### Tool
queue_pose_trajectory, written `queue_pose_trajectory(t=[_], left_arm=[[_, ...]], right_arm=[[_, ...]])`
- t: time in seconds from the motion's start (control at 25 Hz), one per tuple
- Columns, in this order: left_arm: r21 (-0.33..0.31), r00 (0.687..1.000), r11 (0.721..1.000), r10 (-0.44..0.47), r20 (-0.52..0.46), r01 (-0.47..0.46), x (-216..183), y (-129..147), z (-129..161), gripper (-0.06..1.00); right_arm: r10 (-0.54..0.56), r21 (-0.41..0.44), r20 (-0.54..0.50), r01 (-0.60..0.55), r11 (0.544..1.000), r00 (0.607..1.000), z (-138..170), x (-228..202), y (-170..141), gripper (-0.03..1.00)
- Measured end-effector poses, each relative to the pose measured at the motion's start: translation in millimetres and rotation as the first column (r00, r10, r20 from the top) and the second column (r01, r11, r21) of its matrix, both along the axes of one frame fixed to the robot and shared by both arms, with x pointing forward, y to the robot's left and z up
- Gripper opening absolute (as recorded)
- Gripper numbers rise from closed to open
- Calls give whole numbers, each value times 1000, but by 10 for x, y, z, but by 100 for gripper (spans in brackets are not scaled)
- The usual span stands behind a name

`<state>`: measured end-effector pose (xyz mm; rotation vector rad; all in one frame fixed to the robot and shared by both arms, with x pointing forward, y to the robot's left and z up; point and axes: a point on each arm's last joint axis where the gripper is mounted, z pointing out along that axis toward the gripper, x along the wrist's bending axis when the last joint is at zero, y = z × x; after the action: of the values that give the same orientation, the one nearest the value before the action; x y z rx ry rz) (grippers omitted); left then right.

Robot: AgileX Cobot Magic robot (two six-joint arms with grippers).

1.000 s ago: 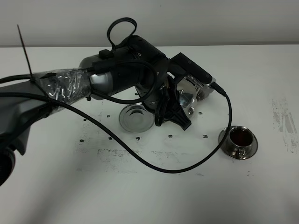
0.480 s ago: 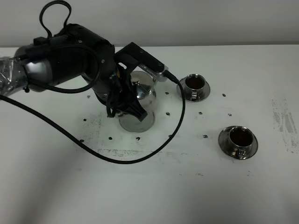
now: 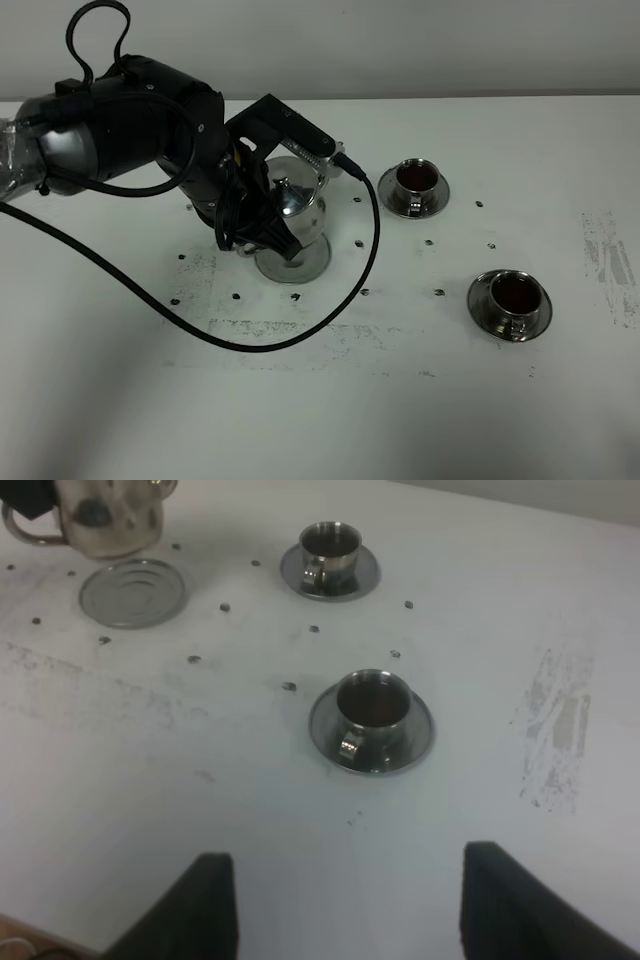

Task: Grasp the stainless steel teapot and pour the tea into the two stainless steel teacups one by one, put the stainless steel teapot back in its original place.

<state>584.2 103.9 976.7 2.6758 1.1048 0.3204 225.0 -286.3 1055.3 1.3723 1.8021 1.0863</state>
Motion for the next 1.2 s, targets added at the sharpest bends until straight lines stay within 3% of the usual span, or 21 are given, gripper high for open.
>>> queue_pose_trajectory(t=[0.36,0.76,1.2], left_arm=[[-12,1000,1000,11,-4,-11,33,64,-123,18],[-2,998,999,-35,-60,35,57,19,-372,18],[-7,998,999,-36,-48,36,72,11,-389,18]], right_arm=[[0,0,0,0,1000,1000,0,0,0,47],[0,0,0,0,1000,1000,0,0,0,47],[0,0,0,0,1000,1000,0,0,0,47]])
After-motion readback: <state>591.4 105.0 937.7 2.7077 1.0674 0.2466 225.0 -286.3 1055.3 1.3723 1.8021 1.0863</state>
